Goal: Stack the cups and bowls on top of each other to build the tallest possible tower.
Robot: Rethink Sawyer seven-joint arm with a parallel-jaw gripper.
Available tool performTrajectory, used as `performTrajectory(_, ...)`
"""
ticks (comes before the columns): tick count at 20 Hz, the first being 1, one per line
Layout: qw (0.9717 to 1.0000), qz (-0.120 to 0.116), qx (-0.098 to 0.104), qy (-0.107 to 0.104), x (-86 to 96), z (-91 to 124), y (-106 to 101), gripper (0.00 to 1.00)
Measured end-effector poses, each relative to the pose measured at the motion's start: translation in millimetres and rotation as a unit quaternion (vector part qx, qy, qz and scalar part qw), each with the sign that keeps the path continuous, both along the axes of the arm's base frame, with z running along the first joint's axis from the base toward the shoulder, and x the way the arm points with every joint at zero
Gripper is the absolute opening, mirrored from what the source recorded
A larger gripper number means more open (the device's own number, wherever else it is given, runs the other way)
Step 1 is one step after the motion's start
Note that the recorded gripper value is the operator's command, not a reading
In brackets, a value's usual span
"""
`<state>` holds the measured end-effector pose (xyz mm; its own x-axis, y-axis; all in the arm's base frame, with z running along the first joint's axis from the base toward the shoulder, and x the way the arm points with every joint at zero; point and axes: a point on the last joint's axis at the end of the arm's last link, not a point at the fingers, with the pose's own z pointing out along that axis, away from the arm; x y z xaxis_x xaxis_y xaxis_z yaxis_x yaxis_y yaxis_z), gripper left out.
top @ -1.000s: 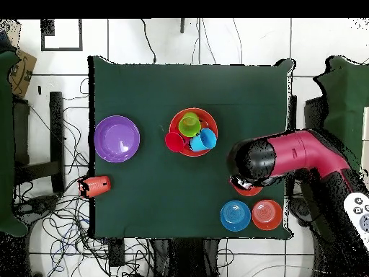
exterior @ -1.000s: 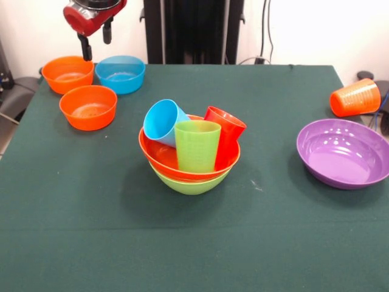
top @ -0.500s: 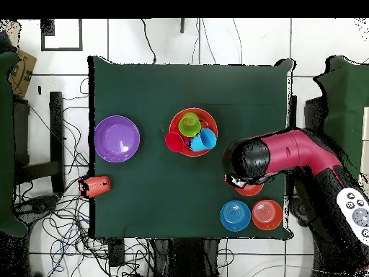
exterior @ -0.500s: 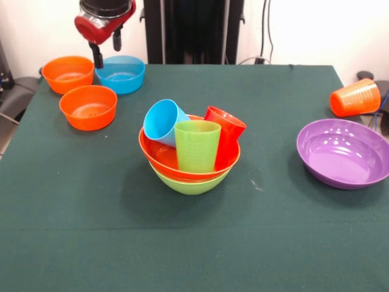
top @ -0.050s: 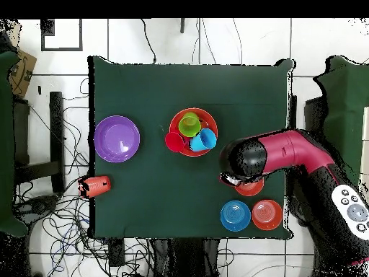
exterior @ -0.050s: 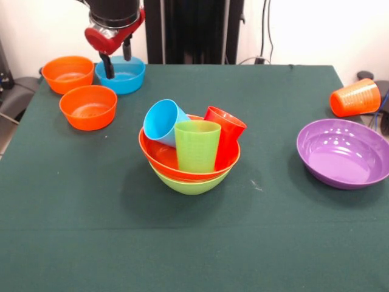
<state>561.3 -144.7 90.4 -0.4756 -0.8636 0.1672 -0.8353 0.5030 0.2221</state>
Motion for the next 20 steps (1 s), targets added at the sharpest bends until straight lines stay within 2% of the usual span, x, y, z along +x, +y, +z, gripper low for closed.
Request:
performTrajectory(2, 0.9999, -0.003, 0.01, -0.005, 2.6, -0.5, 3.3, 1.0)
performTrajectory(3, 0.9997, -0.005, 0.021, -0.012, 6.6, -0.1, 8.0, 1.0)
performTrajectory(5, 0.9995, -0.005, 0.026, -0.018, 9.2, 0.7, 10.5, 1.0)
performTrajectory(9, 0.9991, -0.004, 0.032, -0.026, 14.2, 3.6, 15.7, 1.0)
performTrajectory(20, 0.9988, 0.001, 0.036, -0.032, 18.7, 6.9, 21.1, 1.0)
